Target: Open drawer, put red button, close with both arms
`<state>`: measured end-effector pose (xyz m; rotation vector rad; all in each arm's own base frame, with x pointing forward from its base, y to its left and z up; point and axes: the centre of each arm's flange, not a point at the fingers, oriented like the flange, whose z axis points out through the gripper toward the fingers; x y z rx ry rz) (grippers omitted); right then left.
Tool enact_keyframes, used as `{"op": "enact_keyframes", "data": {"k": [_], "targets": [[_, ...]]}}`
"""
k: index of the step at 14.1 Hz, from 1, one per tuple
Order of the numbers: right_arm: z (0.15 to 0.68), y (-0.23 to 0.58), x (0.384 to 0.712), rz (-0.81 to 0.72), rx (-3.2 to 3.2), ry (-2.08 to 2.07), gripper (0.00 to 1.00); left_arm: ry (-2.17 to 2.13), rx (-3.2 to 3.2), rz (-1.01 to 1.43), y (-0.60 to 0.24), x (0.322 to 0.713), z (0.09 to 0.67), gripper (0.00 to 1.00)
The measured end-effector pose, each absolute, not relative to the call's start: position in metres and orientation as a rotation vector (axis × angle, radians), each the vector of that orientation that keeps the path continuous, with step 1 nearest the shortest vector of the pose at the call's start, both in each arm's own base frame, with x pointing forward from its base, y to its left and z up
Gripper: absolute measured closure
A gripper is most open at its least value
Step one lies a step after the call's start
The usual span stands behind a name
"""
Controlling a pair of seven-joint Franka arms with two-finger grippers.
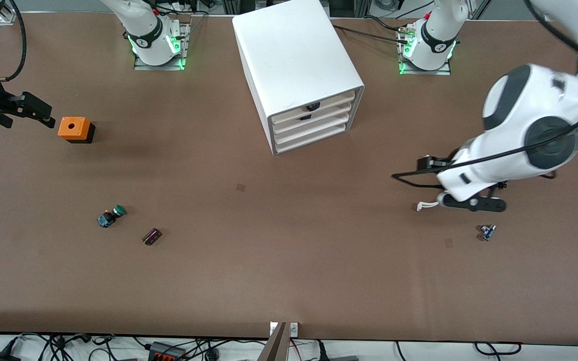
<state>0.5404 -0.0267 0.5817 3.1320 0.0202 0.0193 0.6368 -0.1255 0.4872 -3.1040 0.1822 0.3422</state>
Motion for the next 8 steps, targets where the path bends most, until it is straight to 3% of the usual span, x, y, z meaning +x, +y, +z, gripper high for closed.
{"op": "enact_keyframes", "data": {"k": [3,8], "targets": [[0.581,-0.027,0.539,-0.003,3.133,0.006,0.00,0.263,-3.092,0.255,-0.071,0.624,0.538,0.00],[0.579,-0.027,0.539,-0.010,3.133,0.005,0.00,0.299,-3.119,0.122,-0.028,0.568,0.591,0.00]]}}
